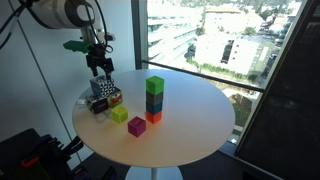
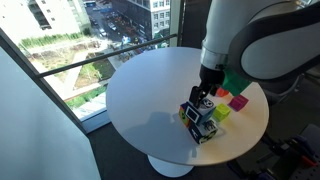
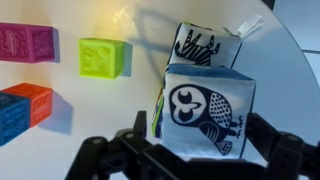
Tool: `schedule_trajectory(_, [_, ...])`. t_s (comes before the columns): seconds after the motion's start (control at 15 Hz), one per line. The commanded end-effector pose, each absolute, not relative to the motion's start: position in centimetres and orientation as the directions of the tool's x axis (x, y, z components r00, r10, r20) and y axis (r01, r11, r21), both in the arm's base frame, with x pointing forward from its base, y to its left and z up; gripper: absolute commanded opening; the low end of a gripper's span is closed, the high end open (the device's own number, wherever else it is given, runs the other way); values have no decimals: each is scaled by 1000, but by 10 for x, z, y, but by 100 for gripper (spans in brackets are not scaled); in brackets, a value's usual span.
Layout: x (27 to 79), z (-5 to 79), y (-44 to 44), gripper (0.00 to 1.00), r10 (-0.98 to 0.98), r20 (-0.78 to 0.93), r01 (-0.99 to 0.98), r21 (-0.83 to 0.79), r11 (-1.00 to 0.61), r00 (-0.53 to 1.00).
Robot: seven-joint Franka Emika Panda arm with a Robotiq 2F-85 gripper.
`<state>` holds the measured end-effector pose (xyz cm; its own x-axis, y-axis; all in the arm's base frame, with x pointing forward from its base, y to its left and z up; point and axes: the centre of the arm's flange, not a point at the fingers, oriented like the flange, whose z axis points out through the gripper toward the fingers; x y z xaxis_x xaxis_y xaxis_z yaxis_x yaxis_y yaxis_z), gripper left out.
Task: Pick up the block with the number four on it and put it on the green block
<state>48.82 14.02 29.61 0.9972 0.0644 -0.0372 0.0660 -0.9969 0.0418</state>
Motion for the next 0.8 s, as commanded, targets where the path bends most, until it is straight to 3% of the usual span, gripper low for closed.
schedule_trajectory(0.0, [491,293,145,100,33,-22,34,45,-998,999])
schedule_trajectory(0.73, [489,283,150,100,15,-22,17,54,-998,1000])
